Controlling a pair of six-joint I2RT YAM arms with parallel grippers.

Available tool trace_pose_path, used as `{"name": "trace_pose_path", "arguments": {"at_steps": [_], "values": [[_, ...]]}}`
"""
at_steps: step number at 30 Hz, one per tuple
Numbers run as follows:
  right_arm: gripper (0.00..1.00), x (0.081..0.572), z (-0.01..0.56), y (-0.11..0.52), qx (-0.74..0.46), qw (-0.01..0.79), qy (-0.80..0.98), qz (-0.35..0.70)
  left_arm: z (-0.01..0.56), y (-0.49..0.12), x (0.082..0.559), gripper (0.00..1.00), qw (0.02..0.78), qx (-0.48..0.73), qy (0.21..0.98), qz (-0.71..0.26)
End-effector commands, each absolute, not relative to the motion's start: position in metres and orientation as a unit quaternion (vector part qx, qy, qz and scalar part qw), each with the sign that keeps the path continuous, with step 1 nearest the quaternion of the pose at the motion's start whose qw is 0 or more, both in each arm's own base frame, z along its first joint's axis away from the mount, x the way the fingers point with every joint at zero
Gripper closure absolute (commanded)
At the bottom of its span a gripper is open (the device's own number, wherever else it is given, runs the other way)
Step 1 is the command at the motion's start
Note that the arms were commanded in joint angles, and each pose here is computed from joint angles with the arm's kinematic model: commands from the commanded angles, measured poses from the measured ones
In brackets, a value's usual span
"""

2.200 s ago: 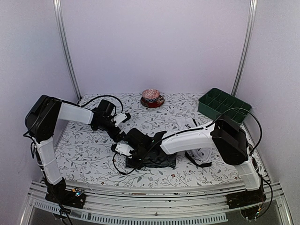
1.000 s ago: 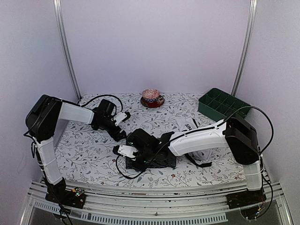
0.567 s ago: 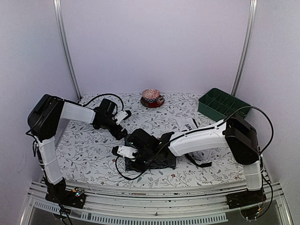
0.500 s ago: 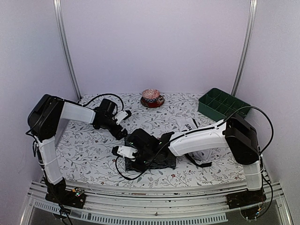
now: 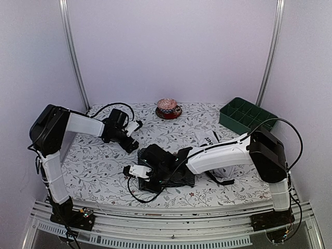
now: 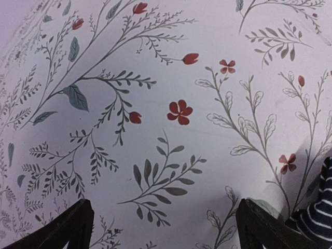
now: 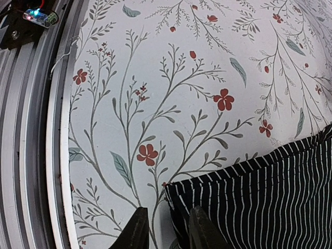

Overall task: Roll the underwear
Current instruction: Smooth out the underwear at the center of the board.

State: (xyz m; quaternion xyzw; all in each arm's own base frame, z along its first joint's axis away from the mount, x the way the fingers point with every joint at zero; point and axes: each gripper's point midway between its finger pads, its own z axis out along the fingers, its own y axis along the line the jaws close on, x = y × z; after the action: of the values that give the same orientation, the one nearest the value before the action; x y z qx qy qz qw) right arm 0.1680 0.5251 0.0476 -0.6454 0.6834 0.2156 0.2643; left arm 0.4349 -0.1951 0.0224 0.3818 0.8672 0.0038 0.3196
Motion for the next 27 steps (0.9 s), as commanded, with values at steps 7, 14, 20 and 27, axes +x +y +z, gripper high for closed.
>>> {"name": "trace_pose_path", "arguments": {"at_steps": [7,14,20,27], "values": [[0.61,0.18,0.067,0.456,-0.592,0.294,0.739,0.13,0.078,-0.205,0.415,0.02,0.371,0.419,0.829,-0.01],[0.61,0.19,0.076,0.406,-0.521,0.309,0.788,0.104,0.073,-0.249,0.36,0.02,0.361,0.518,0.775,-0.029],[0.66,0.205,0.061,0.372,-0.468,0.307,0.826,0.067,0.059,-0.273,0.299,0.02,0.335,0.591,0.73,-0.077],[0.69,0.215,0.036,0.349,-0.442,0.288,0.849,0.027,0.044,-0.285,0.266,0.02,0.308,0.626,0.712,-0.085]]}}
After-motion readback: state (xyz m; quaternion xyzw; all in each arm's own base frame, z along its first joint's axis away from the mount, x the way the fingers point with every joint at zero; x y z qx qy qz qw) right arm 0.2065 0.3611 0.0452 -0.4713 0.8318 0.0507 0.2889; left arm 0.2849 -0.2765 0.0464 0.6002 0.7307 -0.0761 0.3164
